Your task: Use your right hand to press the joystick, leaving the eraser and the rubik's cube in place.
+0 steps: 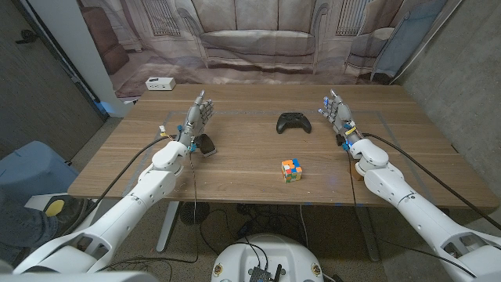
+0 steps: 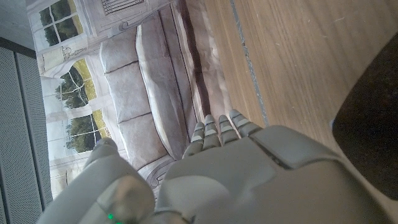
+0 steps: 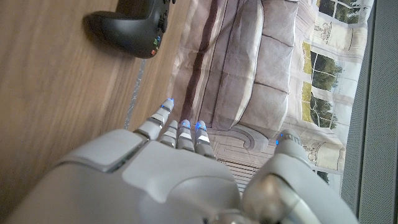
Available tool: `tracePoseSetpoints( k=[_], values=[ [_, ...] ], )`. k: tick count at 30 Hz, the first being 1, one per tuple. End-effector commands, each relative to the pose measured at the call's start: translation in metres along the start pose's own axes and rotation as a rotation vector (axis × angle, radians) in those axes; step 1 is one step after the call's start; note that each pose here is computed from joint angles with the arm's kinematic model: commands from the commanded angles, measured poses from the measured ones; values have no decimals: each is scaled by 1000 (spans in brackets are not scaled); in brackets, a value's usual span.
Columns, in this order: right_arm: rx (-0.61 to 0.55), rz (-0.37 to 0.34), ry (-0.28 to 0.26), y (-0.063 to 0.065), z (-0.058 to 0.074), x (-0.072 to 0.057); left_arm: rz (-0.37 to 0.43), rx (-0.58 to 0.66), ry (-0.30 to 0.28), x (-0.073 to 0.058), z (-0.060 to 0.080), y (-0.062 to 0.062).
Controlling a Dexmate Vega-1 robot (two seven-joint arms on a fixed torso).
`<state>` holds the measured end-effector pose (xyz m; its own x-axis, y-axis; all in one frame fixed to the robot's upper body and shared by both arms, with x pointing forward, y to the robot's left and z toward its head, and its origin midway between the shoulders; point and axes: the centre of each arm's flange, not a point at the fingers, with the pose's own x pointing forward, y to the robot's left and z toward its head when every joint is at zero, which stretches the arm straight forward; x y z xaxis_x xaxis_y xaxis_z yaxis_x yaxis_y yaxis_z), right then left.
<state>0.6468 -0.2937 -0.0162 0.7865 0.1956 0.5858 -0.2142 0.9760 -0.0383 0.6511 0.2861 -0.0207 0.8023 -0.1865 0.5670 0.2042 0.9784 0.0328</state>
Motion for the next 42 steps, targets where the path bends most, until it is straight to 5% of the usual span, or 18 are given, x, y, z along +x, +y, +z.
tracePoseSetpoints(
  k=[1, 21, 42],
  values=[
    [-21, 25, -61, 3, 15, -4, -10, 0, -19, -5, 6, -4],
    [-44, 109, -152, 20, 30, -11, 3, 91, -99, -32, 39, -4],
    [-303, 79, -195, 31, 60, -24, -33, 106, -106, -44, 41, -7]
  ],
)
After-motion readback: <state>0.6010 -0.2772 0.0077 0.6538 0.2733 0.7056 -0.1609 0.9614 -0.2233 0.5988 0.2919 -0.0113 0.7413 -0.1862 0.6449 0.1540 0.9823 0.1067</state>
